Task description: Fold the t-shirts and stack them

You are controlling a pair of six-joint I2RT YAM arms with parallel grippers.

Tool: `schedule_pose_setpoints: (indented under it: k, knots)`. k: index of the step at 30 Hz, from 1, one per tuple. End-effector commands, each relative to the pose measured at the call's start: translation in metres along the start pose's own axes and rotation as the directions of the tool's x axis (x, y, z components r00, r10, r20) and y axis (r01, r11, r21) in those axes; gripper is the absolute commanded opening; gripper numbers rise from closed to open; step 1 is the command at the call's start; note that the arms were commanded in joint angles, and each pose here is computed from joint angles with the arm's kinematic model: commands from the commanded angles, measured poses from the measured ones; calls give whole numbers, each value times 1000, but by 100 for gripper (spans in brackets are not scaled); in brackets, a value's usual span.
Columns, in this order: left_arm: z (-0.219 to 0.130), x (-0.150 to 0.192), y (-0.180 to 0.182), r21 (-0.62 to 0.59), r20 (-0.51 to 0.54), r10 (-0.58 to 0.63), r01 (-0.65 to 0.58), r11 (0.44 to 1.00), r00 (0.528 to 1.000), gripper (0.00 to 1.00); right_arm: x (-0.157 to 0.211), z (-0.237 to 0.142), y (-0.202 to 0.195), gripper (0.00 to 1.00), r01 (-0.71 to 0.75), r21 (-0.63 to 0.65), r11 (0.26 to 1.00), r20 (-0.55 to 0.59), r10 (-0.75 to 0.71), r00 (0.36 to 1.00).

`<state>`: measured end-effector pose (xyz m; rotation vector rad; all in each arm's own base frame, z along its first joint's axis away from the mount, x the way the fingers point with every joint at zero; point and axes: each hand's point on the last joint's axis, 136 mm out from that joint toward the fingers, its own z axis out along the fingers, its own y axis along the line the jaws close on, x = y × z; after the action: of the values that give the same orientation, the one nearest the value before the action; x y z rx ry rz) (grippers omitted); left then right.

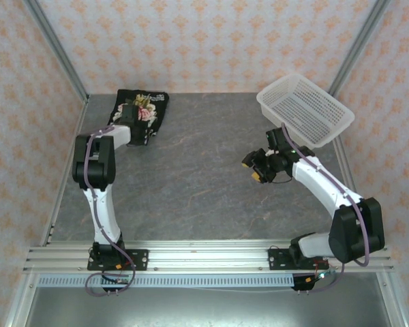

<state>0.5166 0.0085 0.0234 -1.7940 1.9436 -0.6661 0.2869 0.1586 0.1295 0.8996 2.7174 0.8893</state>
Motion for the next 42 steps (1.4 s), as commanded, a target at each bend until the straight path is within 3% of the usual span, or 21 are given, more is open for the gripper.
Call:
schedule_pose_setpoints:
  k: [1, 9, 16, 25, 37, 40, 42]
  knots:
    - [-12, -25, 53, -96, 106, -87, 97, 991, 991, 7, -3, -6, 3, 54, 14, 2, 1000, 15, -14, 1000]
    - [-49, -17, 81, -63, 139, -123, 133, 989, 983, 7, 0, -5, -3, 54, 4, -1, 1000, 15, -4, 1000]
    - [-26, -27, 65, -103, 138, -80, 95, 990, 987, 7, 0, -3, -2, 54, -1, -4, 1000, 9, 1, 1000]
    - [1, -72, 34, -174, 150, 1, 26, 984, 989, 8, 2, -4, -6, 54, -4, 4, 1000, 8, 4, 1000]
    - [-9, -106, 33, -320, 155, 125, -70, 945, 980, 10, -7, 6, 7, 54, -2, 2, 1000, -9, 2, 1000]
    - [-7, -106, 24, -281, 126, 146, -106, 954, 981, 22, -9, 7, 12, 55, 10, 0, 1000, -15, -10, 1000]
    - [-6, -98, 7, -231, 69, 180, -160, 960, 981, 42, -11, 7, 14, 58, 27, -1, 1000, -16, -27, 1000]
